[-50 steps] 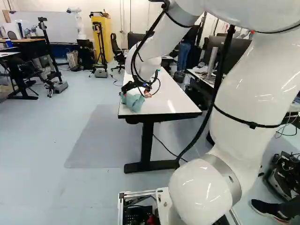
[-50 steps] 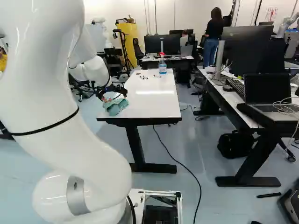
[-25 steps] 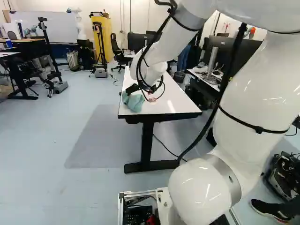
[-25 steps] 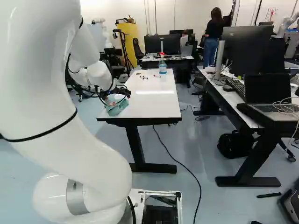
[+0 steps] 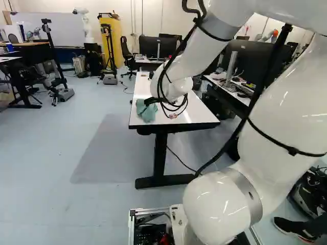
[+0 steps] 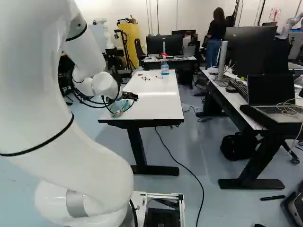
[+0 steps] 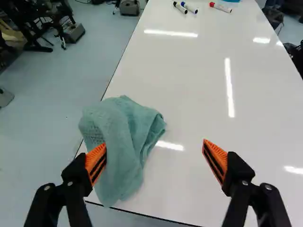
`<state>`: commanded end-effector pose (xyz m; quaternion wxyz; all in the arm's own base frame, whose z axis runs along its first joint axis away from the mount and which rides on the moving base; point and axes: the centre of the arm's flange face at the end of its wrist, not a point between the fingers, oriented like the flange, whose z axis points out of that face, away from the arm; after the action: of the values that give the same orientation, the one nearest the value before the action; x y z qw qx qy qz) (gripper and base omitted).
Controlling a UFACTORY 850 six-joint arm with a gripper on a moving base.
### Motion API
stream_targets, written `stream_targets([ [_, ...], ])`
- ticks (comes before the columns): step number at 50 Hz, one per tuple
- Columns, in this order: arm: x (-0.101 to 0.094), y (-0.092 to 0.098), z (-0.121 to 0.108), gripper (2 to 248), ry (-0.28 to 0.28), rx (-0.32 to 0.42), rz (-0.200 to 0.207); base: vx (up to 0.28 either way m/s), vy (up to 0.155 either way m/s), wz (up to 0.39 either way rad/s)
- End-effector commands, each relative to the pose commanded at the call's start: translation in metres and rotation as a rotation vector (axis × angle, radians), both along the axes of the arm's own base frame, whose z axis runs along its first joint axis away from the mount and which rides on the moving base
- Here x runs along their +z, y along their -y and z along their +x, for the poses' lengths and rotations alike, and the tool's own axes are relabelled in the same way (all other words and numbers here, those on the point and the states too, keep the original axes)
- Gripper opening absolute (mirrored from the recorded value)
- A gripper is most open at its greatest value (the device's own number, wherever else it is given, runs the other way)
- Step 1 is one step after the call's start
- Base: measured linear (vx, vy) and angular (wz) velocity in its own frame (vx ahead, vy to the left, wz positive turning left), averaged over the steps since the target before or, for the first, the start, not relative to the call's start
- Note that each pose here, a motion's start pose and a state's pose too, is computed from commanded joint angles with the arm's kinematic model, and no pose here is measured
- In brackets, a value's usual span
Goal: Clean the table with the green towel
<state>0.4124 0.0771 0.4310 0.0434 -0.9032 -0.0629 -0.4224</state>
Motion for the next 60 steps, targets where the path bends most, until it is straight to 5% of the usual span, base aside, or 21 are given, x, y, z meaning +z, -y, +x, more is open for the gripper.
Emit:
stream_targets([
  [32,-0.034,0.047,-0.068,247,0.187,-0.082,0.006,0.0,0.0,0.0],
  [60,-0.054,0.067,-0.113,247,0.298,-0.127,0.004,0.0,0.0,0.0],
])
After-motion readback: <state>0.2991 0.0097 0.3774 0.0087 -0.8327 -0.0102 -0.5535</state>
